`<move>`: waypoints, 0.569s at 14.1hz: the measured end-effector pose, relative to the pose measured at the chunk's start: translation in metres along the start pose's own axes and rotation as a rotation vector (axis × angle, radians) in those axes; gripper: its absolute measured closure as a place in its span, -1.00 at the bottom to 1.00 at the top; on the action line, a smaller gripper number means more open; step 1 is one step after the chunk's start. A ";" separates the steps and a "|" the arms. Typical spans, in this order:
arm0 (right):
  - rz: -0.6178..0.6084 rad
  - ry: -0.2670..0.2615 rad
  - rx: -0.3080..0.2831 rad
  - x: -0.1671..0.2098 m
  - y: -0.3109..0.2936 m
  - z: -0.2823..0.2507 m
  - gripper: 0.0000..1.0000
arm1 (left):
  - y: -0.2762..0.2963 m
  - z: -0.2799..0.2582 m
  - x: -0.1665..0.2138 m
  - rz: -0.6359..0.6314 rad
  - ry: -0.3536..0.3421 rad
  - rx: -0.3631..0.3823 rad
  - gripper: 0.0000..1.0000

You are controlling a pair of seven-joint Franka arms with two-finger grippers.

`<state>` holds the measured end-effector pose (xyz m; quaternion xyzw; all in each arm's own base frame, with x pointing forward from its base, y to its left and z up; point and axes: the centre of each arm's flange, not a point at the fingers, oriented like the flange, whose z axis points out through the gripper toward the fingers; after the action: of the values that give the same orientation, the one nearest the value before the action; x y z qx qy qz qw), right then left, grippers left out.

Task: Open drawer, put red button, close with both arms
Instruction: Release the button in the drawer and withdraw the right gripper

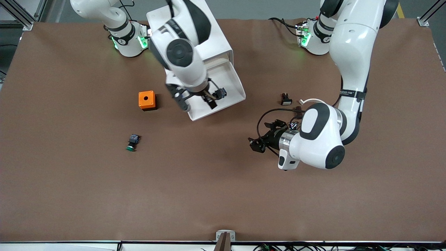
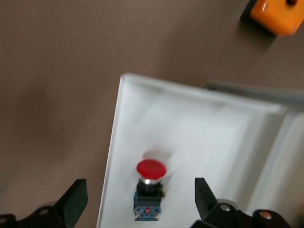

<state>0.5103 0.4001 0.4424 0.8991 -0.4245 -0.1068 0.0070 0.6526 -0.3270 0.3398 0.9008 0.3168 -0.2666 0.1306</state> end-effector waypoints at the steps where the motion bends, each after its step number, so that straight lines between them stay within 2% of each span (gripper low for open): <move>1: -0.061 -0.009 -0.018 0.035 0.008 -0.024 -1.00 | 0.006 -0.003 -0.012 0.039 0.082 0.015 -1.00; 3: -0.173 0.016 -0.035 0.098 0.032 -0.065 -1.00 | 0.024 0.001 -0.041 0.116 0.219 0.032 -1.00; 5: -0.271 0.044 -0.045 0.146 0.059 -0.093 -1.00 | 0.035 0.016 -0.059 0.174 0.315 0.059 -1.00; 7: -0.351 0.042 -0.055 0.190 0.086 -0.112 -1.00 | 0.042 0.042 -0.066 0.228 0.412 0.075 -1.00; 8: -0.393 0.038 -0.061 0.213 0.101 -0.119 -1.00 | 0.043 0.058 -0.070 0.249 0.435 0.084 -1.00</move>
<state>0.5879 0.1633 0.5296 0.9659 -0.2372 -0.1018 0.0212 0.6108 -0.4182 0.3344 0.9738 0.2125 -0.0612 0.0535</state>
